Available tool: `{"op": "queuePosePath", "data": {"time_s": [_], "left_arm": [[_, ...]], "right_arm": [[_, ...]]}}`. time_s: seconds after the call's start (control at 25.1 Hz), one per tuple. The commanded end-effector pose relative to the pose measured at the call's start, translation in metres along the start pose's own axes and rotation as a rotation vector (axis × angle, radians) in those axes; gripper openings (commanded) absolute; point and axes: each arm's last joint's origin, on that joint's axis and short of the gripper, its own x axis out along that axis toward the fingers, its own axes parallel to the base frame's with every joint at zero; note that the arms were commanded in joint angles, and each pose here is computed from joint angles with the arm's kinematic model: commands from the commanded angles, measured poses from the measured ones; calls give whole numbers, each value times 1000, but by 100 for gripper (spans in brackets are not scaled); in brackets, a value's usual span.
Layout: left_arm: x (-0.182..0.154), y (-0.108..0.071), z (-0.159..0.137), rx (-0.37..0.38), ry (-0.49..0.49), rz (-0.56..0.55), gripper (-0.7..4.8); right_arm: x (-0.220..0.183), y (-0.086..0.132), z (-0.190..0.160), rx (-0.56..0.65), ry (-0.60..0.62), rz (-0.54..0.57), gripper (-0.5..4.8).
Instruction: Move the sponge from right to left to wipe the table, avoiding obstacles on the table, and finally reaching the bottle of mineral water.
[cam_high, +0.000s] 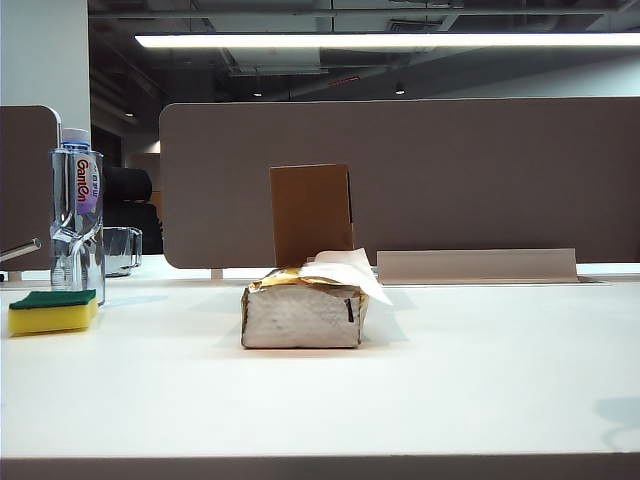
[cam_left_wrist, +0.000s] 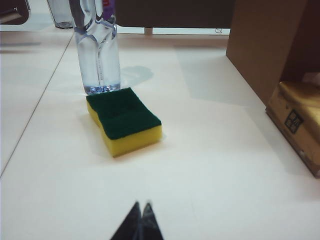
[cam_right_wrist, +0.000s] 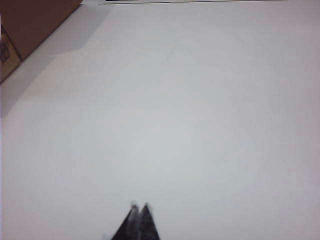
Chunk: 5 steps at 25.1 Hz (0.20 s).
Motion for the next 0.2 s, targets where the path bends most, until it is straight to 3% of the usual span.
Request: {"op": "queuePosePath", "data": {"time_s": [0.04, 0.2], "left_arm": [[0, 0, 2, -1, -9, -5, -6], [0, 0, 2, -1, -8, -5, -6]], "right_arm": [[0, 0, 0, -3, -9, 0, 0], [0, 0, 0, -3, -9, 0, 0]]}}
